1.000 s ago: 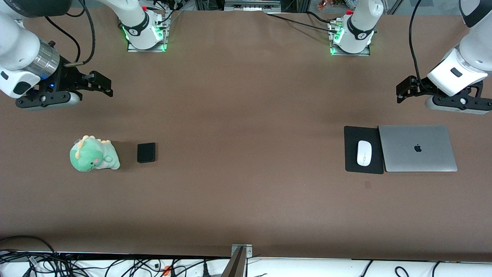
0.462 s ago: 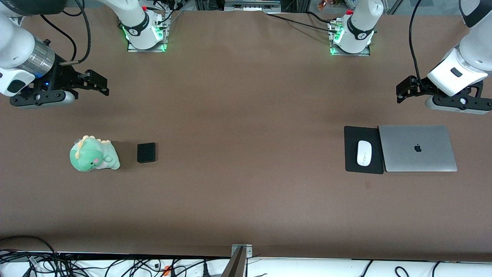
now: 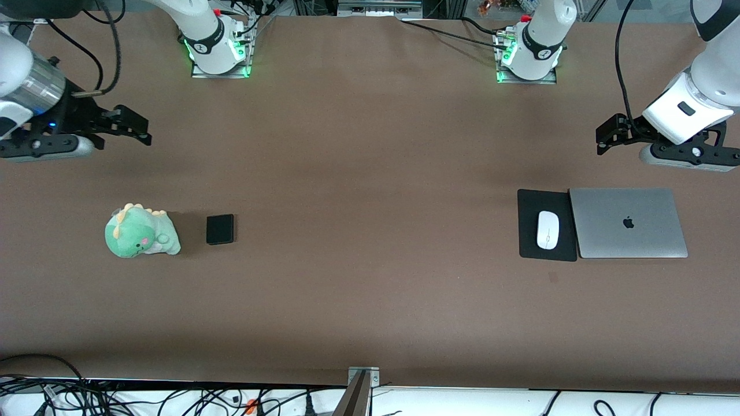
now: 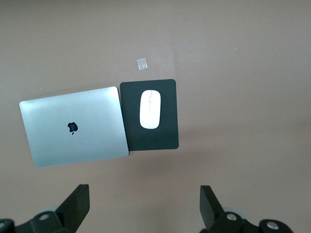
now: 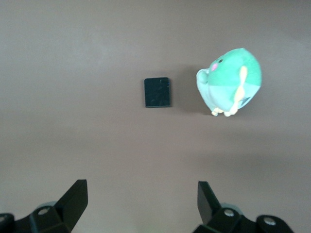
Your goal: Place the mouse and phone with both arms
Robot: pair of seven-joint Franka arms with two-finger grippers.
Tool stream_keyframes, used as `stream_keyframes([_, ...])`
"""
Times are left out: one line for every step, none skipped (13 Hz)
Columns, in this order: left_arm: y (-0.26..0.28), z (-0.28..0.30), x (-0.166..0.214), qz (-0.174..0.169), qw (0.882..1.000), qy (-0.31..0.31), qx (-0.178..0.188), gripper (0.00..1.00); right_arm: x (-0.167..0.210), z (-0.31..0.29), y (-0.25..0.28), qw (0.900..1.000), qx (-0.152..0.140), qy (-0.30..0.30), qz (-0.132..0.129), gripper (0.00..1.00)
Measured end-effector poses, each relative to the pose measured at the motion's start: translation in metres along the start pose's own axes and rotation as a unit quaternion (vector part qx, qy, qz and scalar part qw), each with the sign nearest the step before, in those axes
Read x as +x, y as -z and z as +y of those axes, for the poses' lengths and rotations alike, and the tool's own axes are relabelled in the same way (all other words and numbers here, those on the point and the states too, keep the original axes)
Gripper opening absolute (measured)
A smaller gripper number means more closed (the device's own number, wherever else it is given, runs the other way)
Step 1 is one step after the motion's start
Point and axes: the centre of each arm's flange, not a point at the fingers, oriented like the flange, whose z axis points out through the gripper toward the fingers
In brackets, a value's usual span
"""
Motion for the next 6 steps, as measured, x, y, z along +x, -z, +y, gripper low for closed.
stream_keyframes([0.0000, 0.0001, 0.0000, 0.000, 1.000, 0.000, 0.000, 1.00, 0.0008, 0.0093, 0.0015, 1.000, 0.000, -0.008, 0.001, 1.00])
stream_keyframes([0.0000, 0.0003, 0.0000, 0.000, 1.000, 0.000, 0.000, 1.00, 0.0014, 0.0146, 0.0008, 1.000, 0.000, -0.011, 0.001, 1.00])
stream_keyframes([0.0000, 0.0005, 0.0000, 0.000, 1.000, 0.000, 0.000, 1.00, 0.0019, 0.0153, -0.0002, 1.000, 0.000, -0.012, 0.000, 1.00])
stream_keyframes([0.0000, 0.0005, 0.0000, 0.000, 1.000, 0.000, 0.000, 1.00, 0.0020, 0.0132, -0.0005, 1.000, 0.000, -0.010, -0.001, 1.00])
stream_keyframes([0.0000, 0.0006, 0.0000, 0.000, 1.000, -0.001, 0.000, 1.00, 0.0019, 0.0105, -0.0003, 1.000, 0.000, -0.008, 0.000, 1.00])
stream_keyframes([0.0000, 0.0008, 0.0000, 0.000, 1.000, -0.001, 0.000, 1.00, 0.0019, 0.0079, -0.0002, 1.000, 0.000, -0.005, 0.000, 1.00])
